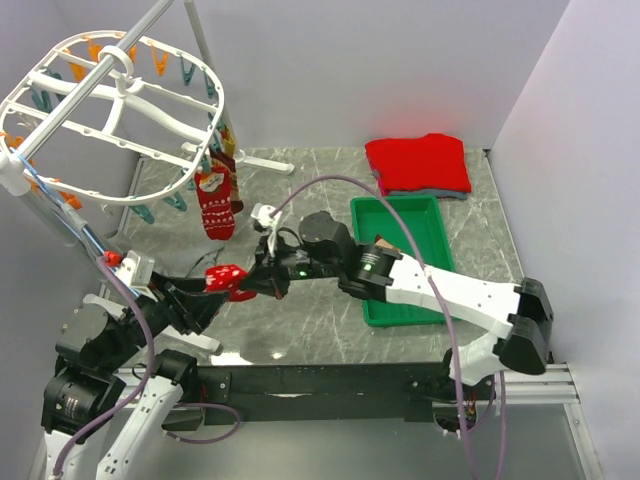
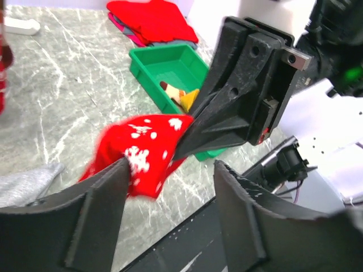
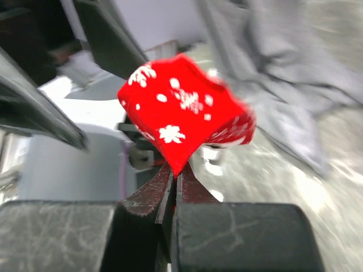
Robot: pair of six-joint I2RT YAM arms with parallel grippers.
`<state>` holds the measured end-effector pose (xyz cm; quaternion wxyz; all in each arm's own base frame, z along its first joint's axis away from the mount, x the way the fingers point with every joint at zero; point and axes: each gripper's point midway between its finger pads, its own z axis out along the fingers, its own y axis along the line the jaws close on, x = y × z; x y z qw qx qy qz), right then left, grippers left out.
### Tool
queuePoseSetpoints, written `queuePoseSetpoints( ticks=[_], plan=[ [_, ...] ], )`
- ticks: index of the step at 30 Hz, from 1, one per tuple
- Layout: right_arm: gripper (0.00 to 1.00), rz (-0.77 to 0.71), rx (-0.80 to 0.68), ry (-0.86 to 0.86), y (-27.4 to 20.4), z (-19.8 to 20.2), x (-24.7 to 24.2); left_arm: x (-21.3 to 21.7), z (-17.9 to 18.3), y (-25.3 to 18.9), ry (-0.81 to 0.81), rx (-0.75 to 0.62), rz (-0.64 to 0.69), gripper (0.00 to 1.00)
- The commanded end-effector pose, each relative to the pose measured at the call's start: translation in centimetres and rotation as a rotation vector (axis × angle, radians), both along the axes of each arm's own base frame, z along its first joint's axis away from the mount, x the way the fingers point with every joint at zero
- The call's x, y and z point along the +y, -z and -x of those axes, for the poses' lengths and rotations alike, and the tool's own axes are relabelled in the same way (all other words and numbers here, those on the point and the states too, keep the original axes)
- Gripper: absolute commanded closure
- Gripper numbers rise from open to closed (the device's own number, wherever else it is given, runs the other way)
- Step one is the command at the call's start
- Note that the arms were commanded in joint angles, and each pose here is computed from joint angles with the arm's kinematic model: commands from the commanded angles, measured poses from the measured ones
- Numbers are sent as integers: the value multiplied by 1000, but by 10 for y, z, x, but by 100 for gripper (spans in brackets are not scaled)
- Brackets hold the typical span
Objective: Remove the socks clipped to the hanger
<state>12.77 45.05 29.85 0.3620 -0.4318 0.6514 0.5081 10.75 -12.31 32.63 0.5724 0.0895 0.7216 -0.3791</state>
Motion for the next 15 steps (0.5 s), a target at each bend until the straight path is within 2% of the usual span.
queuePoseSetpoints(
  ticks=[1, 5, 9, 15],
  plan=[
    [100, -3, -91, 247, -17, -32, -36, 10, 3, -23, -55, -85, 14, 33],
    [100, 59, -79, 441, -7, -62, -84, 16, 3, -27, -88, -100, 17, 34],
    [100, 97, -53, 699, 6, -112, -156, 22, 4, -33, -125, -130, 21, 35],
    [100, 134, 20, 971, 40, -142, -256, 27, 5, -38, -148, -157, 15, 35]
  ],
)
